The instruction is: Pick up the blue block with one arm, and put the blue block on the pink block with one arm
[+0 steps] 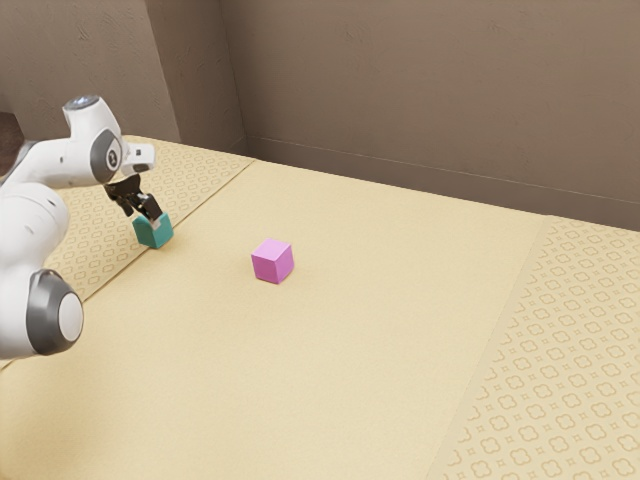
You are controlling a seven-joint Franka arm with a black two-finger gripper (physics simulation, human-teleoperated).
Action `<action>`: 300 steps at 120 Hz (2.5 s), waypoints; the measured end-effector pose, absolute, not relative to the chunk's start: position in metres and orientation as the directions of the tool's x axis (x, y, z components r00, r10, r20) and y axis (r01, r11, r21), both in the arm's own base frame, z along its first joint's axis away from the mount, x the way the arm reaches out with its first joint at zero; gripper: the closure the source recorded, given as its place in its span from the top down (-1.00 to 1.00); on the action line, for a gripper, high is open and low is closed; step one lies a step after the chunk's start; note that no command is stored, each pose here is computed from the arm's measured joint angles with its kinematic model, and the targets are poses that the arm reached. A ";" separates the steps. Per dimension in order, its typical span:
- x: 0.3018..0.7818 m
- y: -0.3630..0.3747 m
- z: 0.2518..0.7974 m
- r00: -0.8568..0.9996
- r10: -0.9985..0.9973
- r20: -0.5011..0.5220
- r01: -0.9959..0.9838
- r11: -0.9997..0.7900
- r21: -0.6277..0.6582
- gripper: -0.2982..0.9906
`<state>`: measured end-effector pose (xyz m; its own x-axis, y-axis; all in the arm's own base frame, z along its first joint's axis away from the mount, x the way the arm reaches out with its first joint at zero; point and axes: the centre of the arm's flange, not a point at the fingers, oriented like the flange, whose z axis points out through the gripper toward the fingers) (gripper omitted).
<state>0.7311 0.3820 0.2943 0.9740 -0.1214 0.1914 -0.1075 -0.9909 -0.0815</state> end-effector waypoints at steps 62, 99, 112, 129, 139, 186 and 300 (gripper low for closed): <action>0.732 0.387 0.277 0.970 -0.105 0.219 -0.088 -0.993 -0.083 0.54; 0.734 0.386 0.276 0.965 -0.100 0.241 -0.083 -0.993 -0.078 0.54; 0.735 0.385 0.277 0.964 -0.099 0.246 -0.083 -0.994 -0.076 0.53; 0.735 0.385 0.277 0.963 -0.097 0.251 -0.081 -0.994 -0.073 0.41; 0.736 0.385 0.277 0.963 -0.096 0.251 -0.081 -0.994 -0.071 0.33; 0.734 0.384 0.272 0.971 -0.090 0.223 -0.080 -0.995 -0.053 0.15; 0.711 0.174 0.429 0.927 -0.203 0.315 -0.210 -0.978 -0.011 0.06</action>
